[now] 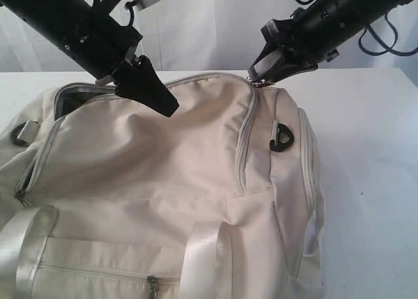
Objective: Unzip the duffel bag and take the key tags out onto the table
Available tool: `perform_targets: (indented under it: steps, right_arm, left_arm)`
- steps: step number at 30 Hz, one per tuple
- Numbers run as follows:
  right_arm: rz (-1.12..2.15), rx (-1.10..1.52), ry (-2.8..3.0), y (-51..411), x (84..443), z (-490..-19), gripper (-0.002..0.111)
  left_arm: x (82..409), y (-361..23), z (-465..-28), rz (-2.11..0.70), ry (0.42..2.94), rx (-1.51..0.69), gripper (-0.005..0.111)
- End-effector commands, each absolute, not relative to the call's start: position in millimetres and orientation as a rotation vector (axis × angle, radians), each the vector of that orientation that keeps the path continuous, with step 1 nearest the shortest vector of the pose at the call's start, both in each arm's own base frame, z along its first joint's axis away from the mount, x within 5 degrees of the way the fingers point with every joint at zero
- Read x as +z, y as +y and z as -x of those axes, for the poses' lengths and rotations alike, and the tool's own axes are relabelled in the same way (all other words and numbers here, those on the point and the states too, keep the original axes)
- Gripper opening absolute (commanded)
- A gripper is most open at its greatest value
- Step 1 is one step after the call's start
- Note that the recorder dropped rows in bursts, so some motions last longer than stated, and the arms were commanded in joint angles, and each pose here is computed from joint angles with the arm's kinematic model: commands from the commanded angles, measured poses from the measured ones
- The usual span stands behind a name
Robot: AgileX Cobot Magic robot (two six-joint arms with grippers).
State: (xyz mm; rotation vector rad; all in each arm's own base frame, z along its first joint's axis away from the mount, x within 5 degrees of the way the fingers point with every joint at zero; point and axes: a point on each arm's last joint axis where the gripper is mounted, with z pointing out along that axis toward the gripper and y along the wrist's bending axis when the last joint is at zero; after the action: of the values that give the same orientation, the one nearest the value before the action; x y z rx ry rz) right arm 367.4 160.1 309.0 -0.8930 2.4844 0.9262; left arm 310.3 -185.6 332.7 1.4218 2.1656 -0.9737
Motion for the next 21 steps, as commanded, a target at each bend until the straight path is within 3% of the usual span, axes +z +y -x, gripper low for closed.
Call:
perform_targets:
  steps: [1,21]
  right_arm:
    - [0.893,0.909,2.503,151,313,-352,0.000]
    - [0.960,1.052,2.504,147,303,-283,0.000]
  left_arm:
    - [335,-185,-305,-1.443,2.174,-1.028,0.000]
    - [335,-185,-304,-1.438,2.174,-1.040,0.000]
